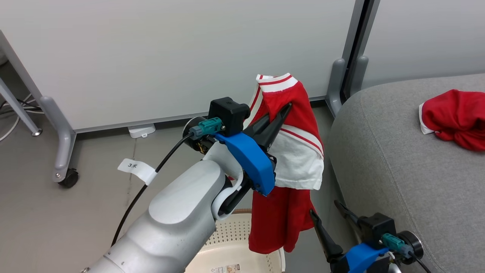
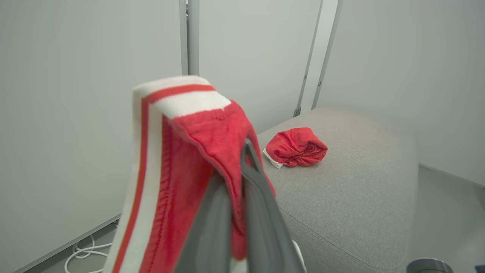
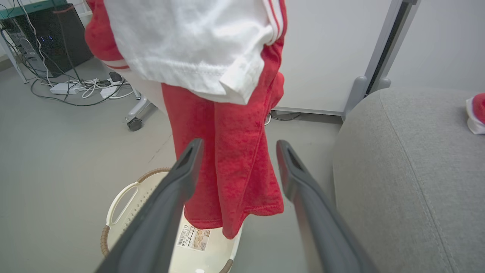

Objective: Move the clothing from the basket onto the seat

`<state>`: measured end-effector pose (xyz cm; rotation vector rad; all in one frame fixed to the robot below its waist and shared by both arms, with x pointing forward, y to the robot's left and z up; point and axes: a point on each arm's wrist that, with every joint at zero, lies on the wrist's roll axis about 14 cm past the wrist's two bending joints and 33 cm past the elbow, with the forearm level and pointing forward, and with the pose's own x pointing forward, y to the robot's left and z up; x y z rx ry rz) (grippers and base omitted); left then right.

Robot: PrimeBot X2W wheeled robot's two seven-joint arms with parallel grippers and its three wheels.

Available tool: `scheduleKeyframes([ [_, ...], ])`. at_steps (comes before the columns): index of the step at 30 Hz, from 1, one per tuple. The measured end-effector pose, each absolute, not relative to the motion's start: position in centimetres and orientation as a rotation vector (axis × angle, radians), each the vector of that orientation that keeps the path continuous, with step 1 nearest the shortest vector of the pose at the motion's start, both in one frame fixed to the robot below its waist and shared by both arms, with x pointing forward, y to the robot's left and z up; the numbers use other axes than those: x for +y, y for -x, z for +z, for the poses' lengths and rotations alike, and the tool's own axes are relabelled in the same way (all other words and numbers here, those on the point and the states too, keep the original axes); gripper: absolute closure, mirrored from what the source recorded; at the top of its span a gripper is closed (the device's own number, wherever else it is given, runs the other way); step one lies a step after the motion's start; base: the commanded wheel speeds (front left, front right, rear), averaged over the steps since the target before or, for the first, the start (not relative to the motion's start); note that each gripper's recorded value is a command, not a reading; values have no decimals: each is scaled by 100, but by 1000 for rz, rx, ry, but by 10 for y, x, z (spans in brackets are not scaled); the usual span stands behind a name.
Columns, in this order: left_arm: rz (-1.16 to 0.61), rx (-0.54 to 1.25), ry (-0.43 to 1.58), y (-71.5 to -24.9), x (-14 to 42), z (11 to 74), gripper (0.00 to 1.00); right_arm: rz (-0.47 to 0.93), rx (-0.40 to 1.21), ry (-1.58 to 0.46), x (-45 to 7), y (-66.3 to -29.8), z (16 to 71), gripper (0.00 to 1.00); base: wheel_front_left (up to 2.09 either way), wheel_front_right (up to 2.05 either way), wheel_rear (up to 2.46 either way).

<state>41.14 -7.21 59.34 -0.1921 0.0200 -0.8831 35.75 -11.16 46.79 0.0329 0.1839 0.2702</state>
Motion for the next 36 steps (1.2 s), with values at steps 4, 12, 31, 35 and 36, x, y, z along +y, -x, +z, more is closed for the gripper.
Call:
scheduleKeyframes([
  [4,-895,23,199,-412,-77,593,100,290,177,-24,-106,-363,472,0,0,0,0],
  [12,-909,27,195,-412,-82,591,100,330,200,-11,-94,-382,478,0,0,0,0],
  [31,-938,34,201,-406,-87,590,100,353,220,-136,-84,-423,497,0,0,0,0],
  [35,-941,28,203,-406,-88,592,100,374,209,-160,-76,-431,503,0,0,0,0],
  [36,-941,28,203,-406,-88,591,100,378,213,-156,-74,-432,503,0,0,0,0],
])
